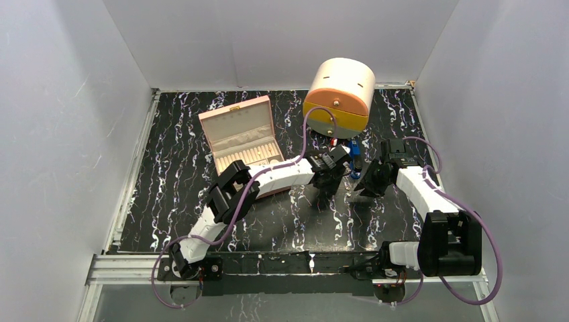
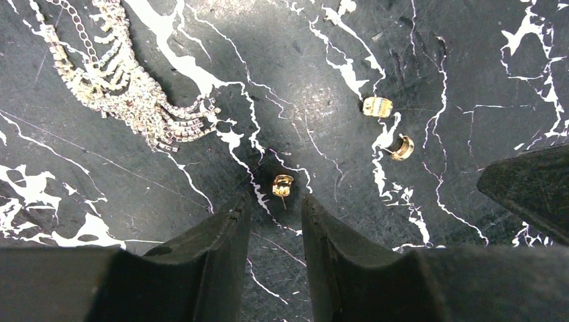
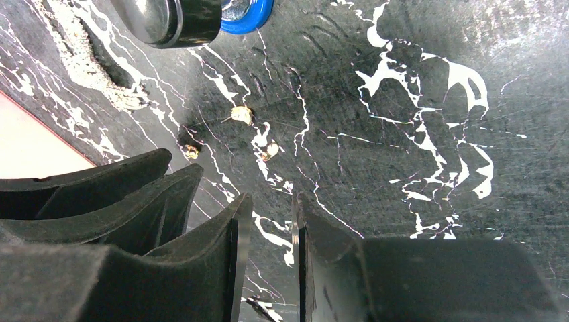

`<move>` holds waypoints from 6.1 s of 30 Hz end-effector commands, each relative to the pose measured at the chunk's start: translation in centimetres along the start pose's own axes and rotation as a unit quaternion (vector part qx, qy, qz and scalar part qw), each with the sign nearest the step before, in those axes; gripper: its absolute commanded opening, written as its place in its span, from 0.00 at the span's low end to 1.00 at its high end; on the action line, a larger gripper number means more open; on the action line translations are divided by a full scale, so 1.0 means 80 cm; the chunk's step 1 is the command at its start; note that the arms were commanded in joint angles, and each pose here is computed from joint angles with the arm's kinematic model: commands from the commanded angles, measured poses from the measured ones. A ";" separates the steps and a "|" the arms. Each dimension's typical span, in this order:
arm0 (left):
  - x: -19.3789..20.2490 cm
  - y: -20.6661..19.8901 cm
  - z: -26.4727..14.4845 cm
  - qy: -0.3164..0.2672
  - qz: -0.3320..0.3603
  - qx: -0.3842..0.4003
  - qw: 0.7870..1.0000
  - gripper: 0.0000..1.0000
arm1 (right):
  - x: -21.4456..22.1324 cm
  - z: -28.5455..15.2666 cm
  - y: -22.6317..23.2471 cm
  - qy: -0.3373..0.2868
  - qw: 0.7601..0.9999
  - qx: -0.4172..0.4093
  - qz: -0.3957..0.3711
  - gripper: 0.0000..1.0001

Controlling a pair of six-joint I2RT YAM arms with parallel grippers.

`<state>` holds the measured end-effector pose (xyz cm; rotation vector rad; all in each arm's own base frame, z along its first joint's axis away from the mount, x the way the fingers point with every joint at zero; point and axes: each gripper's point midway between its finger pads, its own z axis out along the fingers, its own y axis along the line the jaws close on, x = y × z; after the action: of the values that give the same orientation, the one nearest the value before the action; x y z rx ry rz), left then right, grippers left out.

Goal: Organize the mixed jewelry
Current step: Pick up the jewelry from the center of the board.

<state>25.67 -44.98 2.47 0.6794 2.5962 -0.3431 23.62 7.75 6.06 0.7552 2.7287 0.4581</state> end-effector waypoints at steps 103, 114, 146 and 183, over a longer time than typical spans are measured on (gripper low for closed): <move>-0.161 0.012 -0.349 -0.200 -0.182 0.531 0.803 0.00 | -0.014 -0.246 0.268 0.047 0.816 -0.574 -0.053 0.45; -0.160 0.012 -0.349 -0.202 -0.181 0.533 0.802 0.00 | -0.009 -0.248 0.269 0.059 0.811 -0.581 -0.043 0.29; -0.168 0.014 -0.344 -0.181 -0.215 0.546 0.789 0.00 | -0.011 -0.254 0.274 0.024 0.804 -0.592 -0.054 0.25; -0.140 0.142 -0.318 -0.255 -0.251 0.280 0.891 0.56 | -0.027 -0.197 0.279 -0.010 0.883 -0.463 -0.082 0.16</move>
<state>30.88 -35.08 28.55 0.0410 2.0729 -1.6114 29.52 20.30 28.01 0.3862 2.0870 1.6693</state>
